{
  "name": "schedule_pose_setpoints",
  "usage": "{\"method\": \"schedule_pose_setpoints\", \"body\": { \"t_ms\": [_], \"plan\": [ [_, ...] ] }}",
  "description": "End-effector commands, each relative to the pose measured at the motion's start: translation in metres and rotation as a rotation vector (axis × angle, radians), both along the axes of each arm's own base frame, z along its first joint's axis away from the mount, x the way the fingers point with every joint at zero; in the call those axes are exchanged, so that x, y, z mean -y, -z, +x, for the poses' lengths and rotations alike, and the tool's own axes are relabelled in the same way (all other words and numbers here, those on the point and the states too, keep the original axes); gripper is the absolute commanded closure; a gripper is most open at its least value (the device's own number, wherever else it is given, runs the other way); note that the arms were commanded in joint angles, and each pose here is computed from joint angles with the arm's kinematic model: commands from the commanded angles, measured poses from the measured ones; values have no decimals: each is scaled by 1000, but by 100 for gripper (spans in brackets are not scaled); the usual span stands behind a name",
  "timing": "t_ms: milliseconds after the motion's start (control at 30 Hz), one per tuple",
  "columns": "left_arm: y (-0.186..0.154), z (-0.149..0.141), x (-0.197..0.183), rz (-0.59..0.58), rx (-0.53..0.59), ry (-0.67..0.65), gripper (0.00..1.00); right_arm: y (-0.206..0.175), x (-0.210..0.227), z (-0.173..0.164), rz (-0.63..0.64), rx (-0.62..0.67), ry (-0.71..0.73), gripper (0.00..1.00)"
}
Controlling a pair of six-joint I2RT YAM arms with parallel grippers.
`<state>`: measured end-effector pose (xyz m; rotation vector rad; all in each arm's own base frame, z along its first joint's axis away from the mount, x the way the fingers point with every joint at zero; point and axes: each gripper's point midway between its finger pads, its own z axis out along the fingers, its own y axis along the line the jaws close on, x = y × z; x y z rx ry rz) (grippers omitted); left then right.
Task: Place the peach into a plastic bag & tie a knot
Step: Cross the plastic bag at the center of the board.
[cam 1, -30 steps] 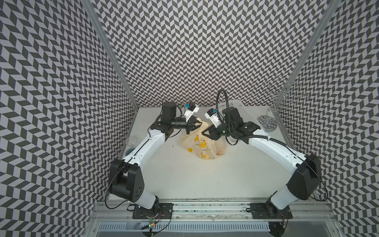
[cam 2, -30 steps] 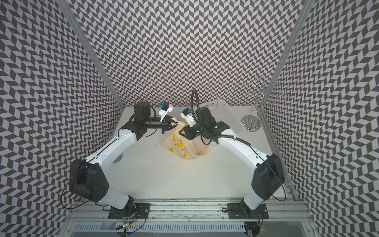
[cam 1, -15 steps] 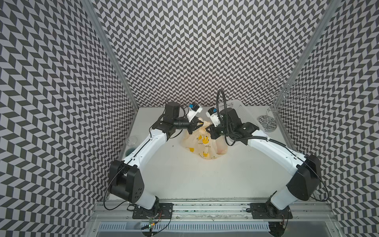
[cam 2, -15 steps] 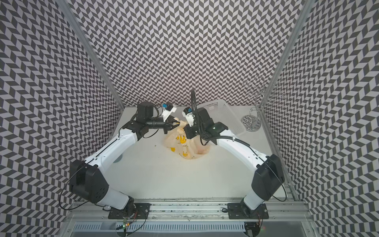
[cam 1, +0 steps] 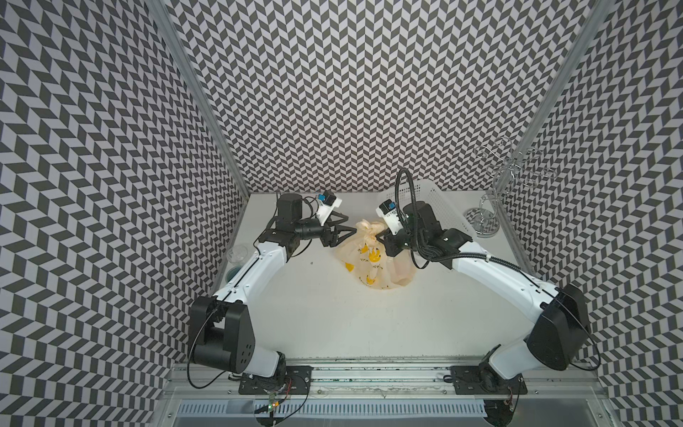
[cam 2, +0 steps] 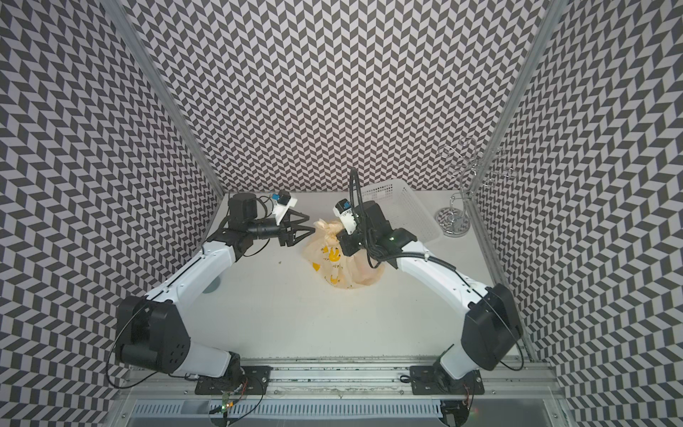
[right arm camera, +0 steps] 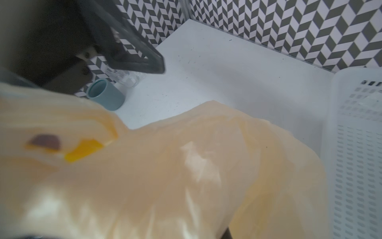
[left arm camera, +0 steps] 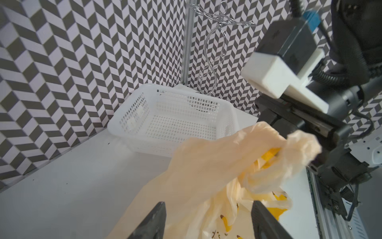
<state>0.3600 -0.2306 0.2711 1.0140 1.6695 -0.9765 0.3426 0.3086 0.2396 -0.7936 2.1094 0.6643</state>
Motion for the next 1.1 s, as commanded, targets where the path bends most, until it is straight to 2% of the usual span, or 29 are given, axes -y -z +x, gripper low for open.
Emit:
{"method": "schedule_pose_setpoints", "body": {
  "t_ms": [0,133,200,233,367,567,767,900,1000,1067],
  "plan": [
    [-3,-2,18,3,91,93,32,-28,-9,-10,82,36,-105,100],
    [-3,-18,35,-41,95,194,35,-26,-10,-10,85,21,-113,100],
    [2,-23,42,-25,89,217,43,-26,-8,-8,82,21,-106,100],
    [5,-22,42,-17,80,220,50,-27,-7,-7,81,22,-99,100],
    [14,-9,32,25,41,160,100,-24,6,5,47,33,-26,100],
    [-7,-13,20,-11,57,138,100,-14,48,41,-111,91,219,100],
    [-9,-22,36,-25,5,189,100,-38,20,38,-9,132,153,100],
    [-10,-37,48,-62,-52,241,100,-32,19,45,-59,195,216,100],
    [-12,-39,44,-78,-64,214,95,-37,30,46,-65,309,236,100],
    [-14,-43,42,-91,-74,208,92,-52,29,36,-25,432,174,100]
  ]
}}
